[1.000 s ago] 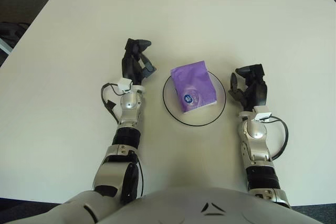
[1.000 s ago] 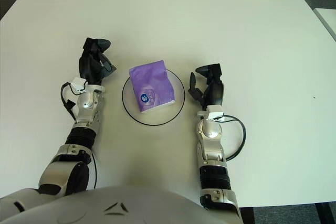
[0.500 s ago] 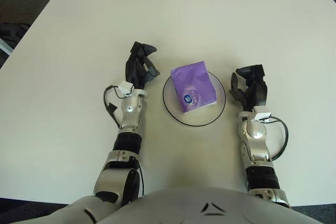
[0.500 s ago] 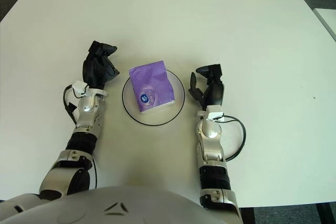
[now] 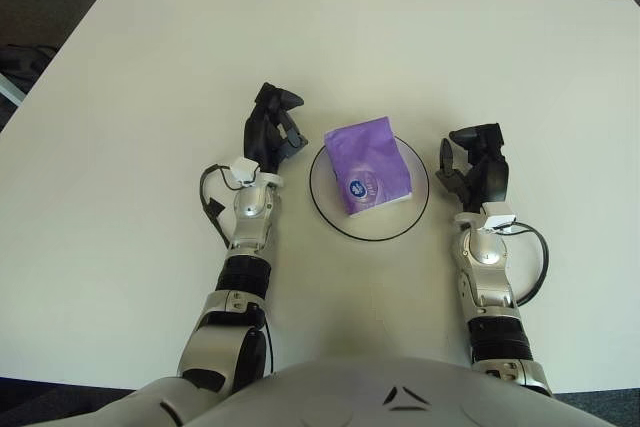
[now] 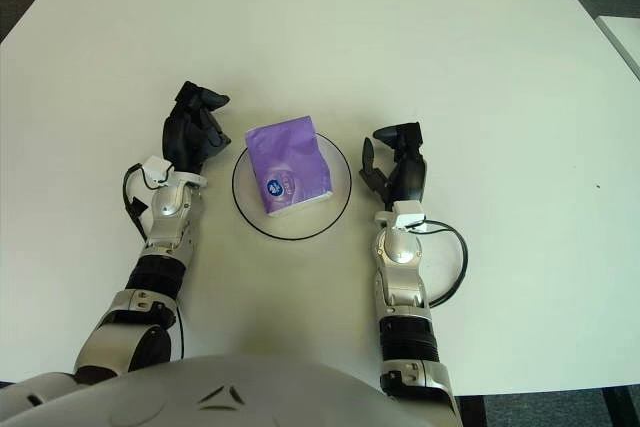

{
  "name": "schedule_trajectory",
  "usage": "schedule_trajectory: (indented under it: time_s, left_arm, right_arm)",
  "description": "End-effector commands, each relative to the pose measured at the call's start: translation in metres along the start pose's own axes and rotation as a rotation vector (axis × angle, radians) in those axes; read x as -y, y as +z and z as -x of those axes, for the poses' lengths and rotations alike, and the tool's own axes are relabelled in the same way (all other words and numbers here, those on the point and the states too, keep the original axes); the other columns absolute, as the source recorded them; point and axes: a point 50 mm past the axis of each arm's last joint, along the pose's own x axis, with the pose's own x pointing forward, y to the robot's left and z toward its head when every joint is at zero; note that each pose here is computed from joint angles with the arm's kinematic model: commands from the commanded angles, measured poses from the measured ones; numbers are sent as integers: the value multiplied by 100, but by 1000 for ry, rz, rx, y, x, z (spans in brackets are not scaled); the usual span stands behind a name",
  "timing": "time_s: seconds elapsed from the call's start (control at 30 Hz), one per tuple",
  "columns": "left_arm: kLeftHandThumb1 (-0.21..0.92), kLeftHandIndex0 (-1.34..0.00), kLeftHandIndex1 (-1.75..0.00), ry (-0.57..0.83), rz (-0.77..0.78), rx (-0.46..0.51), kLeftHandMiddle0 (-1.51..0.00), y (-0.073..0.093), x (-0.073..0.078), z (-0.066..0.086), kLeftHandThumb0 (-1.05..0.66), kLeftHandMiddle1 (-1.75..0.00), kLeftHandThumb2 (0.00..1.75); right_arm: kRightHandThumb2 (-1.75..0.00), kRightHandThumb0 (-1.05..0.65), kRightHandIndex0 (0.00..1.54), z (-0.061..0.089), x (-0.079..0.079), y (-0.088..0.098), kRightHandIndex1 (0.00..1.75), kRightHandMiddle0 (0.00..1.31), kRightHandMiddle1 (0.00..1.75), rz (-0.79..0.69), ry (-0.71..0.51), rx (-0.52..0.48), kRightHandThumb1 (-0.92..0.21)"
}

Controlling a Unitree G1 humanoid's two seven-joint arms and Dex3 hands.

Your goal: Put the tissue paper into the plate.

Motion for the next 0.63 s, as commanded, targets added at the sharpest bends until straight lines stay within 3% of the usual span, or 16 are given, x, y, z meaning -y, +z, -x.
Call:
schedule_trajectory:
  time_s: [0.0,0.2,0.27,0.37,0.6]
  left_arm:
    - [77,-59,-175,125,-41,-247,-60,-40,-9,53,-53,-164,129]
    - [75,-65,-175,176,-120,-297,-53,-42,-8,58,-55,-169,132]
    - [57,-60,-175,189,-136,-314,-56,-42,-8,59,-51,-166,128]
    - [45,-57,-175,203,-154,-330,-60,-42,-7,60,-48,-166,126]
    - [40,-55,-175,237,-169,-346,-67,-45,-8,63,-46,-168,123]
  right_arm:
    - [-67,-36,56,28,5,-30,118,25,175,40,-1,-154,-82]
    - [-71,-37,56,28,6,-30,120,27,175,45,-1,-150,-79]
    - [-71,-37,56,28,6,-30,120,27,175,46,1,-149,-79]
    - [-70,-36,56,28,7,-30,120,26,175,48,3,-148,-80]
    - [-66,-36,56,28,8,-31,118,25,175,47,6,-150,-83]
